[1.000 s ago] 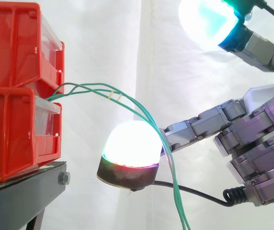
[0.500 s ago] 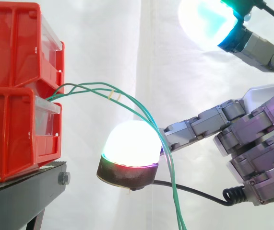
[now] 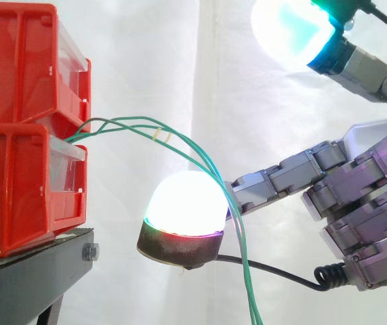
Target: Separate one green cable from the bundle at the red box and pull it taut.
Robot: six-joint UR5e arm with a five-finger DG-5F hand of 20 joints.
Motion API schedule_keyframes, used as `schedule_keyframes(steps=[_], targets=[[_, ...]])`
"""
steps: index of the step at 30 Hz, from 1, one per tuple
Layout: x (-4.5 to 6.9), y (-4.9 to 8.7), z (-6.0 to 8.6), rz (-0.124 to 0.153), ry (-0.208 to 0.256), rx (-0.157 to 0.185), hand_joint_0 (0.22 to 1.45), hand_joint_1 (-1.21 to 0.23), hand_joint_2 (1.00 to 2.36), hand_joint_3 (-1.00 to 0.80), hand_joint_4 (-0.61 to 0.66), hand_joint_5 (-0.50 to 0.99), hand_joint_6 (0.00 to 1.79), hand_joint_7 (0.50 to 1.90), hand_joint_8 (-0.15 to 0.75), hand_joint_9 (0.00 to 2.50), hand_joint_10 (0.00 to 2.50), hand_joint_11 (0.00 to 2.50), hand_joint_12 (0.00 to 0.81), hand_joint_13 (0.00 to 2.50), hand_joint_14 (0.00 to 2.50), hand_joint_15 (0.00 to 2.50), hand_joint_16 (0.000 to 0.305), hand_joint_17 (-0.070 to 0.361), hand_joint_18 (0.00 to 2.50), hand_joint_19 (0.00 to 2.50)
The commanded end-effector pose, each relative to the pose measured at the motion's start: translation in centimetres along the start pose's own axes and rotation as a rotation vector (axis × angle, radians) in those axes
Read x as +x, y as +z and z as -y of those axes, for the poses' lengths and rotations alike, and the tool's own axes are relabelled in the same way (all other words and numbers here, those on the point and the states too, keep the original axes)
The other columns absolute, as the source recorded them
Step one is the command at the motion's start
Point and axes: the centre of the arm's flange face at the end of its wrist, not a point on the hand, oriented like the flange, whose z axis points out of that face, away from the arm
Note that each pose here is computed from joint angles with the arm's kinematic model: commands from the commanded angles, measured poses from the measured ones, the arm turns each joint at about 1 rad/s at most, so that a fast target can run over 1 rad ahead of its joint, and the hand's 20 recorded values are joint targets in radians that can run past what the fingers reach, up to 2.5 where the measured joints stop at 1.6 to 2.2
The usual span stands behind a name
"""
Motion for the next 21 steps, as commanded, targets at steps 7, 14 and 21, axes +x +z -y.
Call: schedule_keyframes(steps=[7, 14, 21], targets=[[-0.03, -0.05, 0.08, 0.001, 0.002, 0.004, 0.44, -0.37, 1.00, -0.50, 0.21, -0.04, 0.50, 0.65, 0.267, 2.22, 0.02, 1.67, 0.363, 2.22, 0.01, 1.53, 0.077, 0.173, 2.50, 0.82], [-0.03, -0.02, 0.00, 0.002, -0.002, 0.002, 0.50, -0.37, 1.00, -0.50, 0.20, 0.05, 0.50, 0.80, 0.213, 2.12, 0.03, 1.41, 0.330, 2.11, 0.01, 1.54, 0.067, 0.152, 2.35, 0.88], [-0.03, -0.04, 0.06, 0.001, -0.002, 0.003, 0.62, -0.50, 1.00, -0.50, 0.23, 0.09, 0.50, 0.95, 0.171, 2.13, 0.03, 1.15, 0.302, 2.11, 0.01, 1.52, 0.059, 0.132, 2.29, 0.95]])
